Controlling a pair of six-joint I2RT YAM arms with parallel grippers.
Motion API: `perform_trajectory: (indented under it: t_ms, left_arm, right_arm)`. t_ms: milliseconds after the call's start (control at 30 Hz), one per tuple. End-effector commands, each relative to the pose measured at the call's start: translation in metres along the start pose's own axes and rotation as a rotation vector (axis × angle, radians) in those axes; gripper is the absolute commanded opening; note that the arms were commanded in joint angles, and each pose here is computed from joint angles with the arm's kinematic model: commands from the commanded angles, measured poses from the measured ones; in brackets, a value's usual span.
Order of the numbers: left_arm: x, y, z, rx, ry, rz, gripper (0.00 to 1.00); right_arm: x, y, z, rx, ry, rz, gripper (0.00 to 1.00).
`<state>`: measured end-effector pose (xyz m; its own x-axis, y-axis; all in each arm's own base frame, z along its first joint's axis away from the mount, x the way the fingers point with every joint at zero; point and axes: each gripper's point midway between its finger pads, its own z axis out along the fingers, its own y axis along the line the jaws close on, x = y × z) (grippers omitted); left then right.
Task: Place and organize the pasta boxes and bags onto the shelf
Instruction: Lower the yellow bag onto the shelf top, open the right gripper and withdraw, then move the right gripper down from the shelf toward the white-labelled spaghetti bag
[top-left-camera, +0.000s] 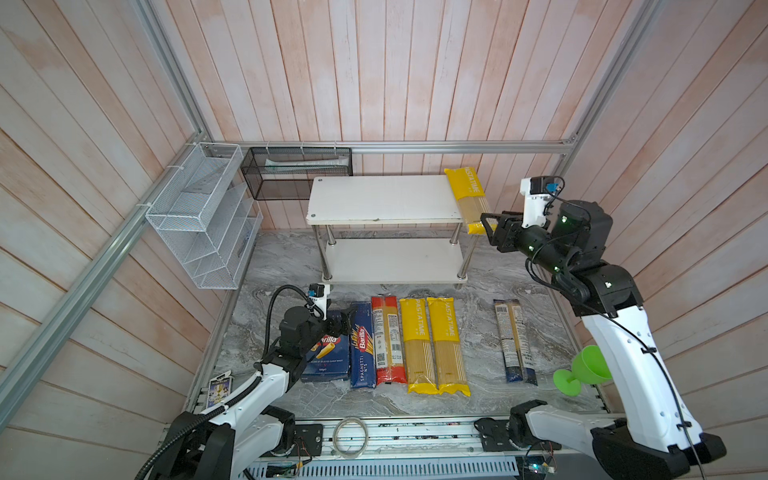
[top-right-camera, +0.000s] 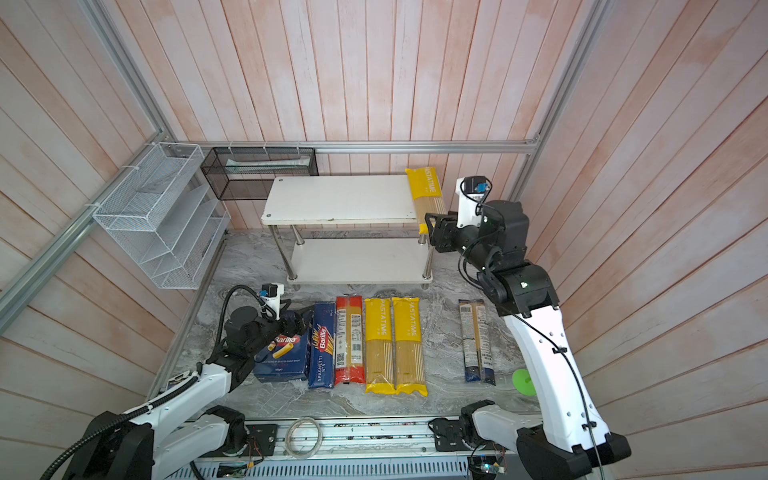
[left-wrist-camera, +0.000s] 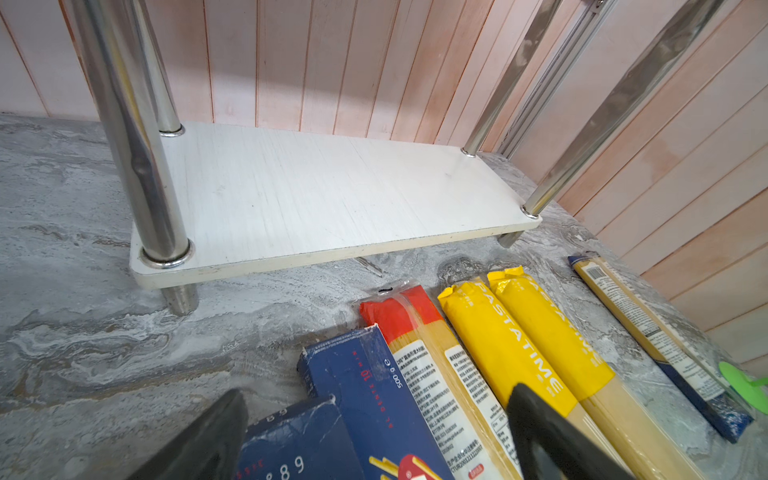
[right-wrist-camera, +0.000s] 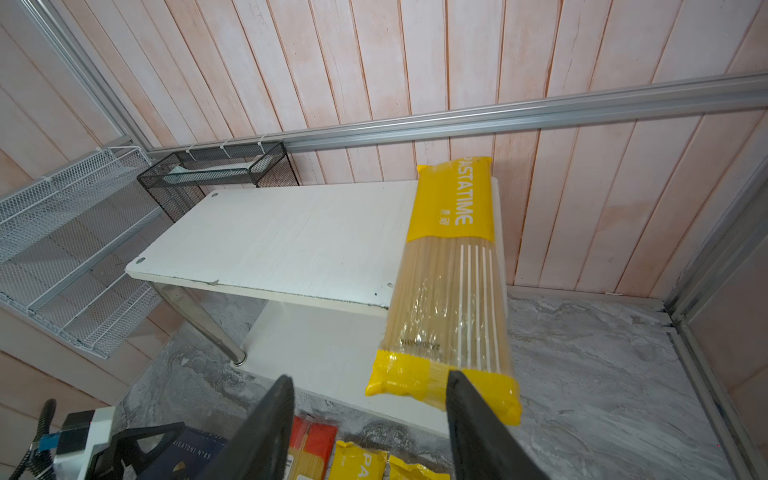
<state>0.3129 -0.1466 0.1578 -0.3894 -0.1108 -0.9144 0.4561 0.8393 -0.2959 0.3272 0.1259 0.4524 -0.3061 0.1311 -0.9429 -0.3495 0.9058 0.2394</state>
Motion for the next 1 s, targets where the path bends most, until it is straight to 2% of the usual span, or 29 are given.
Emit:
perform_trajectory:
  t_ms: [0,133,300,967]
  left_arm:
    - [-0.008,-0.009,0.001,0.041,-0.025,0.010,1.00]
    - [-0.004,-0.003,0.001,0.013,-0.030,0.004,1.00]
    - [0.000,-0.007,0.007,0.044,-0.013,-0.020,1.00]
    - [0.000,-0.005,0.008,0.022,0.000,-0.009,1.00]
  right_arm:
    - [0.028,0.001,-0.011,-0.014,0.070,0.045,0.59]
    - [0.047,0.008,-0.013,-0.061,0.131,0.103,0.59]
    - [0.051,0.012,-0.002,-0.093,0.139,0.163,0.59]
    - [0.053,0.007,0.041,-0.113,0.124,0.113,0.60]
